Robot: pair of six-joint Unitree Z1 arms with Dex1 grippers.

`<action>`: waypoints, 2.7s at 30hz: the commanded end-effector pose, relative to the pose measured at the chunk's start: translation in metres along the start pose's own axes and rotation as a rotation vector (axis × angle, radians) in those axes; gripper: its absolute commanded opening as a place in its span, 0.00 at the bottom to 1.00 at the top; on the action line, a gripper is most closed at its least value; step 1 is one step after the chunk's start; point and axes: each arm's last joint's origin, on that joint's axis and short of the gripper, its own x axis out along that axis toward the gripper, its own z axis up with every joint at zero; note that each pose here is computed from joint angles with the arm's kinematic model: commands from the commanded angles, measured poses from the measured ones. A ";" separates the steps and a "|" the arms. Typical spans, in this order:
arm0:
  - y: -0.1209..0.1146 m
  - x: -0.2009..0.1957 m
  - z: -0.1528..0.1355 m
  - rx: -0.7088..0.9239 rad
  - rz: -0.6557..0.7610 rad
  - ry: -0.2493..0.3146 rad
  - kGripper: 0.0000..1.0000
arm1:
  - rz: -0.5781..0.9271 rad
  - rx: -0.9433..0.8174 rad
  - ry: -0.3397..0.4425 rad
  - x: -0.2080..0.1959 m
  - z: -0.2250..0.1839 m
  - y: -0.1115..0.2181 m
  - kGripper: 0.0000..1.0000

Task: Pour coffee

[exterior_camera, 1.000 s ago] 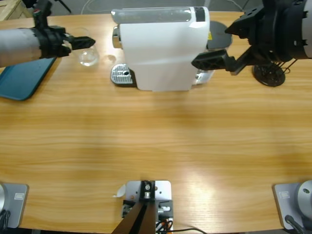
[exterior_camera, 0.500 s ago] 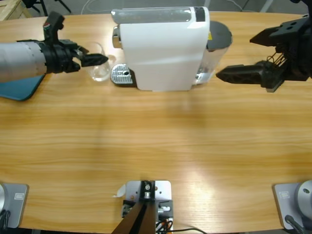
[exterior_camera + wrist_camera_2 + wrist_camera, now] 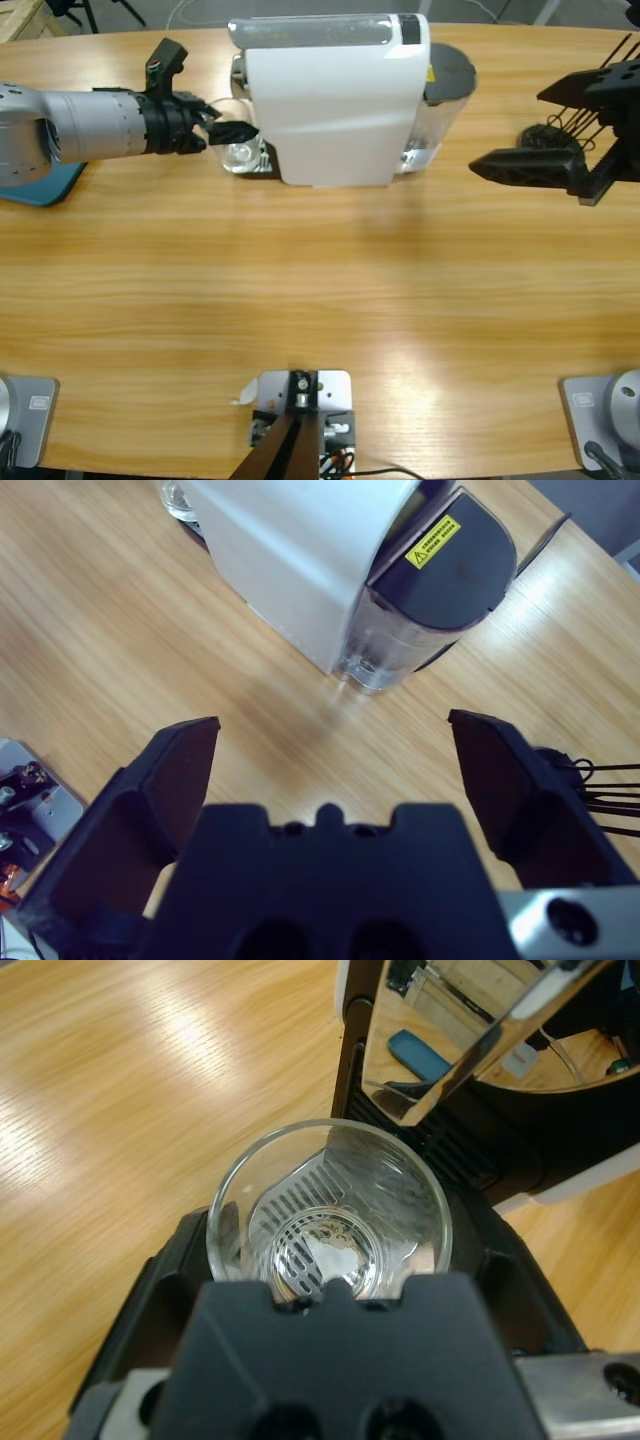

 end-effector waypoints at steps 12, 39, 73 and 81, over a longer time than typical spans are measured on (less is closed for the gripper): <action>0.000 0.022 -0.024 -0.013 -0.031 0.097 1.00 | -0.022 -0.008 0.034 -0.006 -0.017 -0.005 1.00; -0.029 -0.181 -0.018 -0.002 0.046 0.188 0.95 | 0.053 -0.022 0.282 0.018 0.064 -0.037 0.00; -0.027 -0.178 -0.034 0.011 0.100 0.241 0.94 | 0.096 -0.045 0.401 0.144 0.187 -0.056 0.00; -0.027 -0.177 -0.034 0.010 0.101 0.246 0.94 | 0.117 -0.038 0.409 0.148 0.187 -0.047 0.00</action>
